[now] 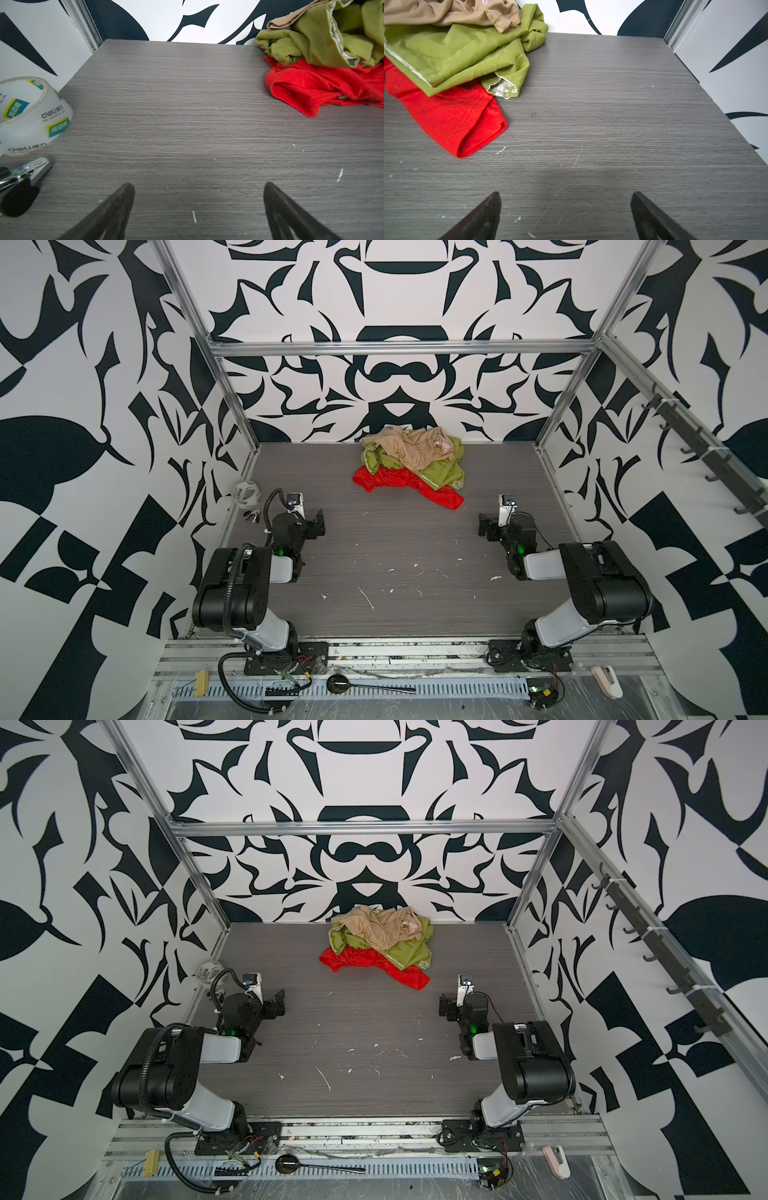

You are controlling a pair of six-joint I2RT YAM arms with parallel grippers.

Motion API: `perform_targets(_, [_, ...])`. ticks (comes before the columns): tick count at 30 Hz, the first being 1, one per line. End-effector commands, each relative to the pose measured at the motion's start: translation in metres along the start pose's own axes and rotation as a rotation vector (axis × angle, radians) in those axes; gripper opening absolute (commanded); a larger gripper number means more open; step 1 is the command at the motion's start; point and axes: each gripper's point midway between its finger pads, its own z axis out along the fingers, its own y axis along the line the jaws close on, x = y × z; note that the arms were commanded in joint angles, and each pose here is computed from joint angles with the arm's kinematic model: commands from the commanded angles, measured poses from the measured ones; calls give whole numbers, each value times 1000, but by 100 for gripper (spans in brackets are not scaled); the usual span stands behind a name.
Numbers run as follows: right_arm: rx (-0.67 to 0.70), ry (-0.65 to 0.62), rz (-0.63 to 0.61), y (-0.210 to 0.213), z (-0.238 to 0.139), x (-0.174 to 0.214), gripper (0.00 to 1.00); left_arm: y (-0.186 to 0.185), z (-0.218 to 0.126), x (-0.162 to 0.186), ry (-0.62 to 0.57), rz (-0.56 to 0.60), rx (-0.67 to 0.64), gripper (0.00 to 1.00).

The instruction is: Pick out a specific cloth from the pile

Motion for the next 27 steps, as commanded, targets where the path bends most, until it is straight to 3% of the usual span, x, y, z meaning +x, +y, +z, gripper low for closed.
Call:
perform_targets(1, [-17,-64,8,3,-5,-16,99,-9,0,-8,-17,21,49,99])
perform_targets(4, [-20,-85,6,3,-8,-16,99,-17,-3,-13,-25,42,91,99])
perform_targets(13, [22,-106,20,-5,-27,-42,99,-7,-10,-50,37,-3,23,99])
perform_targets(17, [60,-119,38,-12,-36,-62,99,-2,-12,-74,49,-114,-15,99])
perform_targets(19, [49,-188,57,-11,-44,-79,99,-3,-11,-86,50,-204,-14,99])
perform_targets(22, [25,-260,102,-8,-52,-99,100,-14,-7,-98,57,-305,44,99])
perform_targets(27, [-19,-256,217,2,-50,-104,100,-29,0,-107,107,-436,117,99])
